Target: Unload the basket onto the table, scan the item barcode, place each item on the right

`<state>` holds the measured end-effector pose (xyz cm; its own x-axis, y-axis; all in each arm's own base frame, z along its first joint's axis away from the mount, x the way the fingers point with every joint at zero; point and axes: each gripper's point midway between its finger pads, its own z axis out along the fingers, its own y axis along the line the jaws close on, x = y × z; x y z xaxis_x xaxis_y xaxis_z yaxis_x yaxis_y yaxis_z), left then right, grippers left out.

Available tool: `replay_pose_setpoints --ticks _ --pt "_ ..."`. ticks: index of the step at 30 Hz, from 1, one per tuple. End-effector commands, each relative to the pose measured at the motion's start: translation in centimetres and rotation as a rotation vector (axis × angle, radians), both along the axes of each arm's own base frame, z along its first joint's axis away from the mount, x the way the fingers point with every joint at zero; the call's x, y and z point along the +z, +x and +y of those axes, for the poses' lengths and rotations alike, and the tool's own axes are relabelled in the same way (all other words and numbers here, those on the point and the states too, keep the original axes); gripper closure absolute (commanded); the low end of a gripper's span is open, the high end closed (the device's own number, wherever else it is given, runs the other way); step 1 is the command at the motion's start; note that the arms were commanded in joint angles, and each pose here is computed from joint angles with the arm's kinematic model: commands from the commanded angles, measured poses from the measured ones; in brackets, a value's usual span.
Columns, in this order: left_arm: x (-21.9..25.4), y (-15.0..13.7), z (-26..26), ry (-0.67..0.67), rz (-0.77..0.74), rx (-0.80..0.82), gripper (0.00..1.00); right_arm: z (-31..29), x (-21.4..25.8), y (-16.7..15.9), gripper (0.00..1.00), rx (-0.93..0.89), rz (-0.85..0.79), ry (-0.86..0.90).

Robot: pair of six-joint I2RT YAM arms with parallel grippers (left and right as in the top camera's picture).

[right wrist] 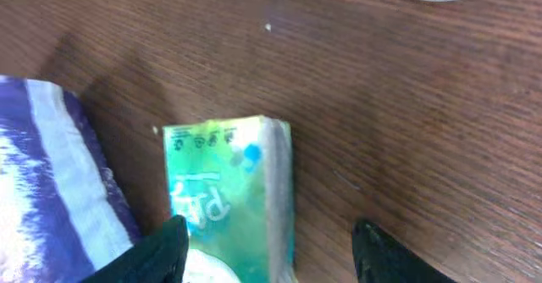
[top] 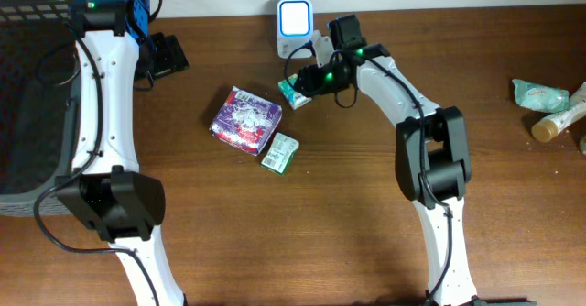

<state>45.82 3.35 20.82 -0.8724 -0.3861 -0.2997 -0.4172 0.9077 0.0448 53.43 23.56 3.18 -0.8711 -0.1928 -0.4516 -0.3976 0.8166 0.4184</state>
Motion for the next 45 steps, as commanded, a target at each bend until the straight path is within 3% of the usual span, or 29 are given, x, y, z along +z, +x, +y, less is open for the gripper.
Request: replay_pose_setpoints --ticks 1,5,9,11,17,20,27,30,33,36,38,42,45 --pt "-0.7 0.0 0.2 -0.002 0.016 0.013 0.01 1.4 -0.4 -0.6 0.41 0.028 0.011 0.029" --pt "-0.7 0.0 0.2 -0.002 0.016 0.013 0.01 1.3 -2.7 -1.0 0.51 -0.002 0.075 0.027" --pt "-0.7 0.0 0.2 -0.002 0.016 0.013 0.01 2.1 -3.2 -1.6 0.78 0.017 0.096 0.042" --pt "-0.7 0.0 0.2 -0.002 0.016 0.013 0.01 2.1 -3.3 -1.8 0.96 0.017 0.103 0.040" --pt "-0.7 0.0 0.2 -0.002 0.016 0.013 0.01 1.8 2.7 -1.0 0.96 0.027 0.043 0.017" --pt "-0.7 0.0 0.2 -0.002 0.016 0.013 0.01 0.3 4.5 0.3 0.96 0.003 -0.030 -0.085" --pt "-0.7 0.0 0.2 -0.002 0.016 0.013 0.01 -5.4 6.4 2.4 0.96 -0.062 -0.240 -0.660" --pt "-0.7 0.0 0.2 -0.002 0.016 0.013 0.01 -6.2 9.8 3.5 0.96 -0.120 -0.418 -0.973" --pt "-0.7 0.0 0.2 -0.002 0.016 0.013 0.01 -3.9 13.9 5.1 0.96 -0.134 -0.627 -1.116" --pt "-0.7 0.0 0.2 -0.002 0.016 0.013 0.01 -1.9 17.2 7.4 0.96 -0.170 -0.797 -1.072" --pt "-0.7 0.0 0.2 -0.002 0.016 0.013 0.01 -0.4 17.9 8.9 0.96 -0.133 -0.868 -0.950" --pt "-0.7 0.0 0.2 -0.002 0.016 0.013 0.01 2.3 17.6 10.3 0.96 0.009 -0.929 -0.711" --pt "-0.7 0.0 0.2 -0.002 0.016 0.013 0.01 1.2 16.9 11.3 0.96 0.004 -0.930 -0.691"
